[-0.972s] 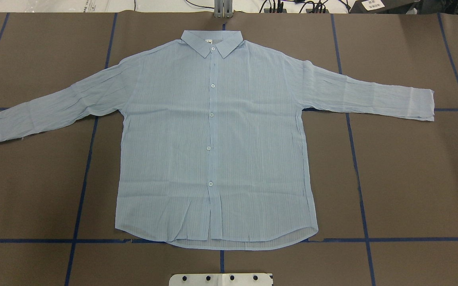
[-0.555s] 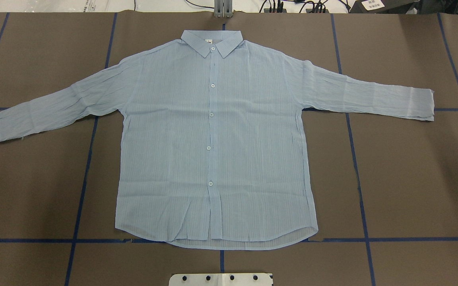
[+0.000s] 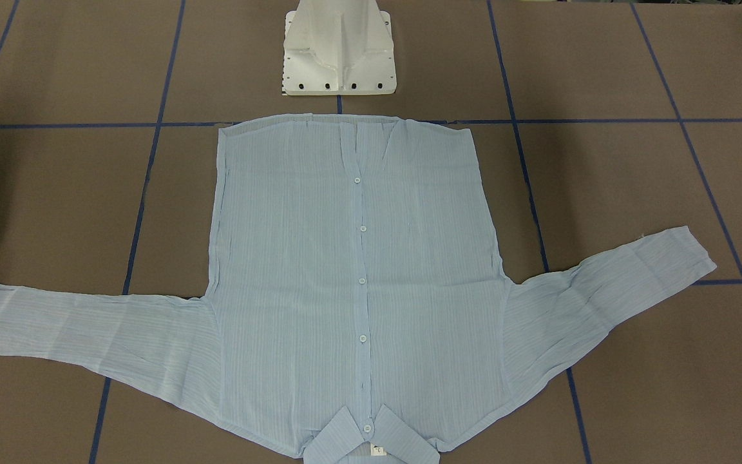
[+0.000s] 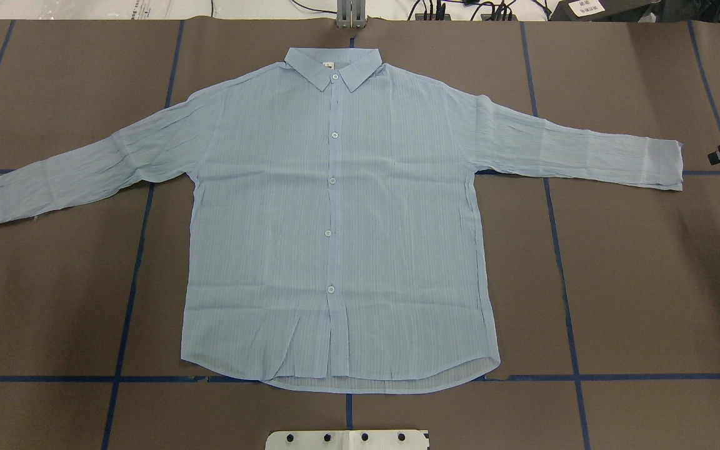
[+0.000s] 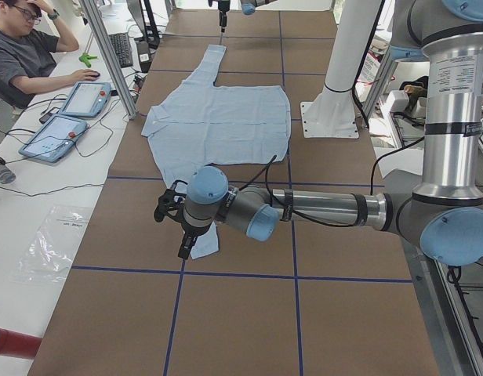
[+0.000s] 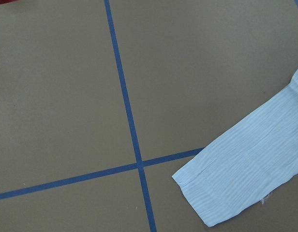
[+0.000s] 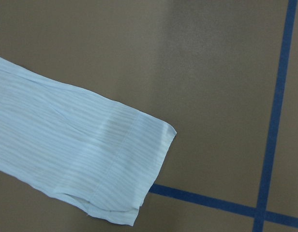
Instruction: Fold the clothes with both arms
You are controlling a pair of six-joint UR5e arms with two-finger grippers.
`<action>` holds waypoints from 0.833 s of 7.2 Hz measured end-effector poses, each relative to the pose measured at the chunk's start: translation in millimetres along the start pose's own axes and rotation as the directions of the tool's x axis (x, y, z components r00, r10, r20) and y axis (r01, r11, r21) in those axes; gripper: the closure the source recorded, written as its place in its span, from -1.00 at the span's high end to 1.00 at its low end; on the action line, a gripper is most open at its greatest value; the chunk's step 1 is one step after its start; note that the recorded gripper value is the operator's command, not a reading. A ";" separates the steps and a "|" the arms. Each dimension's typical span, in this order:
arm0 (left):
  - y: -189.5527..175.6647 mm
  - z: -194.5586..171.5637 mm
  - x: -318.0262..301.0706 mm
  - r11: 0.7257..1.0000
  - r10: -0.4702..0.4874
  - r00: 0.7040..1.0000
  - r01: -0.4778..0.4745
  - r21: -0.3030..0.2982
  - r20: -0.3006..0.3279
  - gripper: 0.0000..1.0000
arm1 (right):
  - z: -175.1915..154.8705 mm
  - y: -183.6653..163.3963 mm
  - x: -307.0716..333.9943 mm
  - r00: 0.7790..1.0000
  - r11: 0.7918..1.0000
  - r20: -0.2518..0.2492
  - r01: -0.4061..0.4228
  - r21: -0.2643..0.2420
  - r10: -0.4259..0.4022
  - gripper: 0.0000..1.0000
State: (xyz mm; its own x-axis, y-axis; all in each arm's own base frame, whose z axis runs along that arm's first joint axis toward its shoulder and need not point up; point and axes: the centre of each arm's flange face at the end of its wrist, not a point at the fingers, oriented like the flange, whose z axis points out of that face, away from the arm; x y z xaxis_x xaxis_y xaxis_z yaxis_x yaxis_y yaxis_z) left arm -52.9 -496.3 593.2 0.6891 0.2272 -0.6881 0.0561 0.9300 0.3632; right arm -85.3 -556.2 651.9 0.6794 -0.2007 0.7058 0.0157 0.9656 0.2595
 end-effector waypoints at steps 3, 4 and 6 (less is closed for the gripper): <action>-2.5 -1.3 2.1 1.000 0.013 1.000 -0.013 0.009 -0.002 1.00 | 37.7 -9.5 -12.5 1.000 0.999 -0.013 -0.017 -0.048 0.017 1.00; -2.7 -1.6 2.6 1.000 0.017 1.000 -0.017 0.010 -0.002 1.00 | 52.1 -13.0 -14.0 1.000 0.997 -0.015 -0.020 -0.072 0.019 1.00; -2.8 -2.5 3.6 1.000 0.020 1.000 -0.020 0.013 -0.003 1.00 | 69.2 -13.3 -18.9 1.000 0.995 -0.015 -0.016 -0.102 0.014 0.70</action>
State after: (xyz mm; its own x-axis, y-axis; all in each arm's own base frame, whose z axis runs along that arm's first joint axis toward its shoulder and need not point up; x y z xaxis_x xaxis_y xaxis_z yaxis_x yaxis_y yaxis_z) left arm -52.4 -497.4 588.1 0.6879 0.2462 -0.6827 0.0520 0.9215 0.3848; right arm -149.1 -576.7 680.7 0.6906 -0.1842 0.6994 0.0793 0.9805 0.1799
